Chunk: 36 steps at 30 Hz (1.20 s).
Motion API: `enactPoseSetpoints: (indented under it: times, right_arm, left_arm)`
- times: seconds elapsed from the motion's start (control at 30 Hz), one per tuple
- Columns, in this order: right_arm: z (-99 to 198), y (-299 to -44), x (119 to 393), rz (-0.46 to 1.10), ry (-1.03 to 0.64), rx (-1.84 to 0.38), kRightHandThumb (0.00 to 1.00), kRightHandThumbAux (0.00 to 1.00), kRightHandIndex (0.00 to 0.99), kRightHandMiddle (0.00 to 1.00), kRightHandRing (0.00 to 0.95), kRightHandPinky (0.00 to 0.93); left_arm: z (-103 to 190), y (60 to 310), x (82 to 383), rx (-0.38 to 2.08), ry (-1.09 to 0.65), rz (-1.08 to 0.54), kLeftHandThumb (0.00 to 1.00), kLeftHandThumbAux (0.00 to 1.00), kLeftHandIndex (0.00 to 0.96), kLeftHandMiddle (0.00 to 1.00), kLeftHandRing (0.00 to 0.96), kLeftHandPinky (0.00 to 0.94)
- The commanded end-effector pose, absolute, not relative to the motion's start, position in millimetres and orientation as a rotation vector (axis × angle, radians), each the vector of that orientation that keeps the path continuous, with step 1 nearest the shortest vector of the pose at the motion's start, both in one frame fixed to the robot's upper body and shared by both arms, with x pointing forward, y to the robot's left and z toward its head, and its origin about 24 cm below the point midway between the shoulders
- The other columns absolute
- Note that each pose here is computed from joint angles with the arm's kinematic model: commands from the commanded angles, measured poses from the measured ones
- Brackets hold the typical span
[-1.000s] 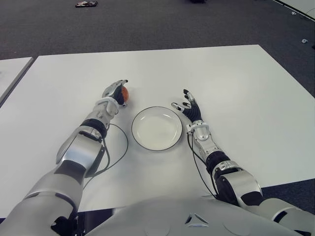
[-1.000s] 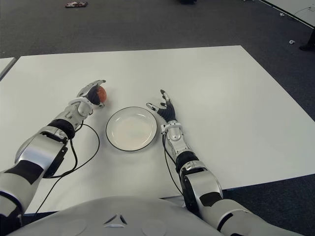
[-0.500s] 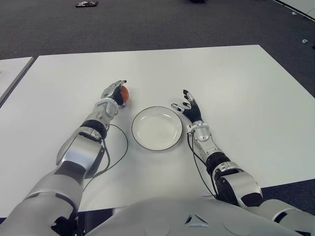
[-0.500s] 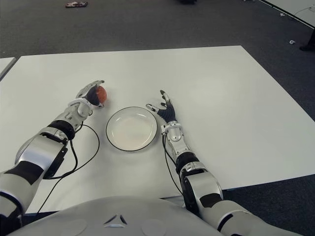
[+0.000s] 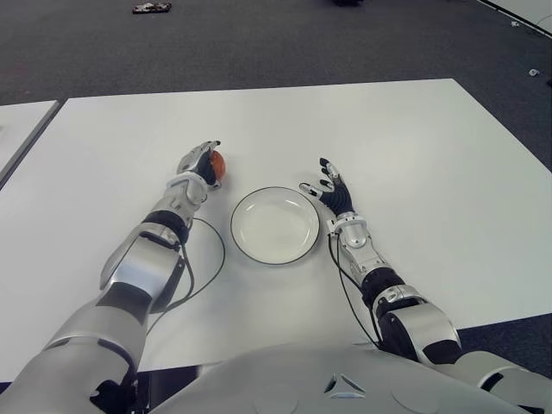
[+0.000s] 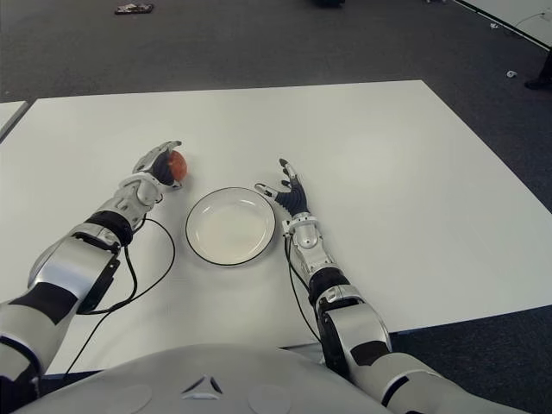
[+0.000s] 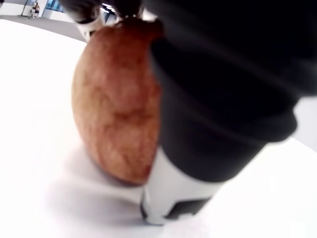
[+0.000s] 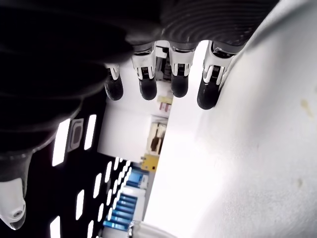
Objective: Put the apples into the plate.
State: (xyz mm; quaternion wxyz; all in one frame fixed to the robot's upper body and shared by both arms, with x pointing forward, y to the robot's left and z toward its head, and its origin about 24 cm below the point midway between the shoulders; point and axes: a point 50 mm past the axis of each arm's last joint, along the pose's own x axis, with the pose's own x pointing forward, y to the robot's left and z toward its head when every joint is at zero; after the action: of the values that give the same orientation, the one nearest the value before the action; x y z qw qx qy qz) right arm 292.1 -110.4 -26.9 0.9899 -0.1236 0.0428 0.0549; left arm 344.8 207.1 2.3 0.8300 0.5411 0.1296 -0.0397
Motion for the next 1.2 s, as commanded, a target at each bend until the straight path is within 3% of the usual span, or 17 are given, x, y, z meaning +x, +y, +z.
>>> enactPoseSetpoints:
  times: [0.03, 0.97, 1.17, 1.2]
  right_arm:
    - [-40, -115, 283, 0.106, 0.16, -0.252, 0.001, 0.591, 0.0, 0.0, 0.0, 0.0]
    - [-39, -114, 280, 0.11, 0.156, -0.235, 0.014, 0.588, 0.0, 0.0, 0.0, 0.0]
    - [-39, -114, 279, 0.102, 0.155, -0.224, 0.02, 0.59, 0.0, 0.0, 0.0, 0.0]
    - [-38, -114, 279, 0.102, 0.155, -0.223, 0.021, 0.591, 0.0, 0.0, 0.0, 0.0]
  left_arm:
    - [-16, 209, 332, 1.18, 0.35, -0.114, 0.001, 0.379, 0.0, 0.0, 0.0, 0.0]
    - [-26, 201, 327, 1.277, 0.398, -0.183, 0.0, 0.373, 0.0, 0.0, 0.0, 0.007]
    - [-28, 199, 326, 1.31, 0.392, -0.209, 0.0, 0.35, 0.007, 0.022, 0.036, 0.124]
    - [-28, 199, 326, 1.318, 0.39, -0.215, 0.0, 0.342, 0.026, 0.07, 0.111, 0.216]
